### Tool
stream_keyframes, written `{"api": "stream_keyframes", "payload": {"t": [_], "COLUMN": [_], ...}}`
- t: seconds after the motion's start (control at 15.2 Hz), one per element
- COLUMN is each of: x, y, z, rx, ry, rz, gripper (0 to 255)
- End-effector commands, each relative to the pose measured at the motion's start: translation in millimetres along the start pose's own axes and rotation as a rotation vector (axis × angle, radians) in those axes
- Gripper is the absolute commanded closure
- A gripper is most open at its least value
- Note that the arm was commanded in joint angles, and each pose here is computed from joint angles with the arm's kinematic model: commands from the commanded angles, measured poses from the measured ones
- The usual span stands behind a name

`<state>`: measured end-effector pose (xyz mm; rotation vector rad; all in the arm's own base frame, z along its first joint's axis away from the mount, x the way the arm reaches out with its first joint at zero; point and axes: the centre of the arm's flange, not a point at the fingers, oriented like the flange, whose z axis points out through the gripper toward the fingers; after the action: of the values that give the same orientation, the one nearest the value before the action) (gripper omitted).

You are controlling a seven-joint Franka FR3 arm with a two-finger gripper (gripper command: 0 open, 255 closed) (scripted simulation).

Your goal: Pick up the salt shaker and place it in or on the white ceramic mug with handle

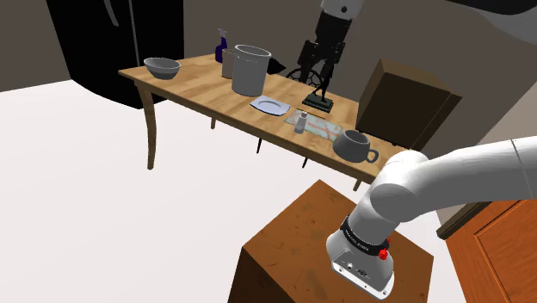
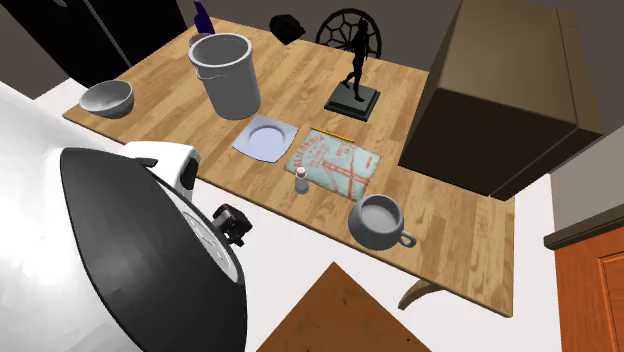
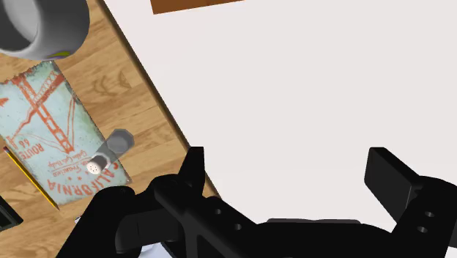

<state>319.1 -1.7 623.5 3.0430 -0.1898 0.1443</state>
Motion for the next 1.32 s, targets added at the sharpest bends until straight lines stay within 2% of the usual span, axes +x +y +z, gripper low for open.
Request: {"api": "stream_keyframes", "payload": {"t": [0.0, 1.25], "x": [0.0, 106.1], "y": [0.0, 188.2], "z": [0.0, 152.6], "rx": [0.0, 0.093], "ry": [0.0, -0.053], "rz": [0.0, 0.056], "gripper": [0, 0]}}
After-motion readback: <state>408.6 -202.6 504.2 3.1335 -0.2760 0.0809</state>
